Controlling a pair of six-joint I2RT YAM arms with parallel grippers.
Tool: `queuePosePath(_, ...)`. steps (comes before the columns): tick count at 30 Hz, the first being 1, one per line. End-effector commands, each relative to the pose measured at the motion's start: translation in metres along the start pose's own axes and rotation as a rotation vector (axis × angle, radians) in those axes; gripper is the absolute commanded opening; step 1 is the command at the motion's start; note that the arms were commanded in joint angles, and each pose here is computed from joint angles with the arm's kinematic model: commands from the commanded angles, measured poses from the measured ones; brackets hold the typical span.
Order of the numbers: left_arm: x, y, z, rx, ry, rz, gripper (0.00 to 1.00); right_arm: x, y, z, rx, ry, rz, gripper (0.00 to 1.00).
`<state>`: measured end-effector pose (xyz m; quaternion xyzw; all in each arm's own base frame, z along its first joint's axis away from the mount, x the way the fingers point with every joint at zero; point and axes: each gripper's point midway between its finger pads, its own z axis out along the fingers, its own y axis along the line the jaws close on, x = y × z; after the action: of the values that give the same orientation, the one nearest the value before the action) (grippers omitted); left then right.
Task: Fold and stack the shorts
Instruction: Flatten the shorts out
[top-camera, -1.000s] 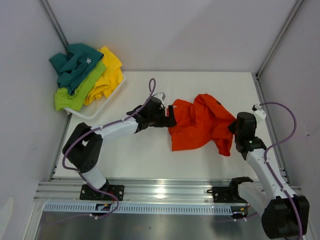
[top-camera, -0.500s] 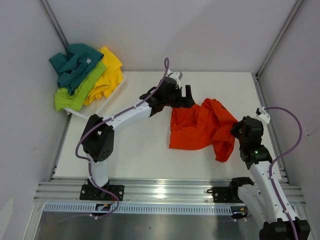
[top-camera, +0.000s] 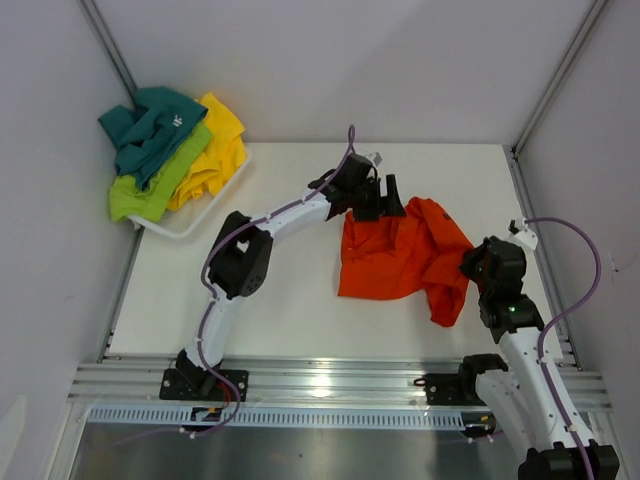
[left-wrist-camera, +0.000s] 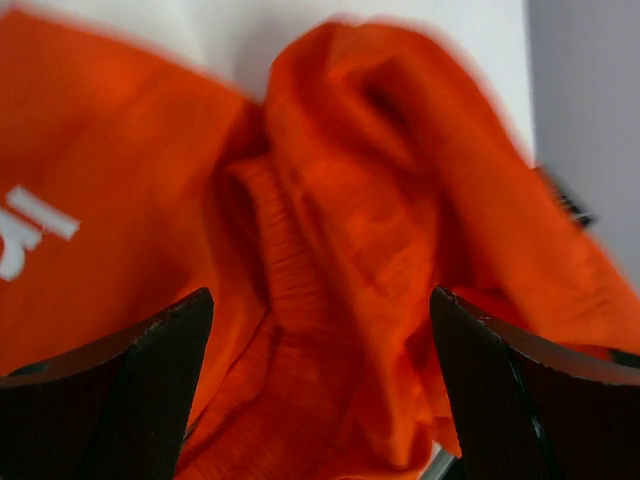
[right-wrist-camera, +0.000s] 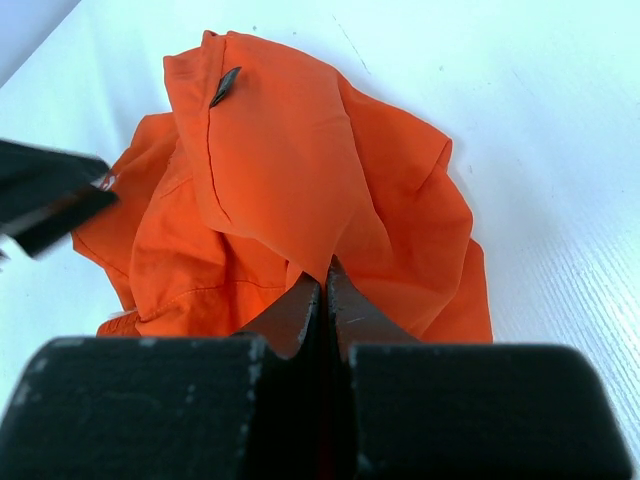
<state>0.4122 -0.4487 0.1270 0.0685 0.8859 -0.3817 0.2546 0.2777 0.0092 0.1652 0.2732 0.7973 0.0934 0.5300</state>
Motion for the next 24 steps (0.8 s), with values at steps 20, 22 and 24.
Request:
queuePosePath(20,0.046,-0.016,0.050,0.285,0.114,-0.302,0.58,-0.002,0.000,0.003,-0.014,-0.031,-0.002,0.00)
queuePosePath(22,0.047,-0.015,0.052,0.298,0.119,-0.329,0.38,-0.002,0.001,0.003,-0.021,-0.032,-0.001,0.00)
queuePosePath(24,0.040,-0.021,0.053,0.344,0.112,-0.333,0.20,-0.003,0.003,0.002,-0.027,-0.032,0.001,0.00)
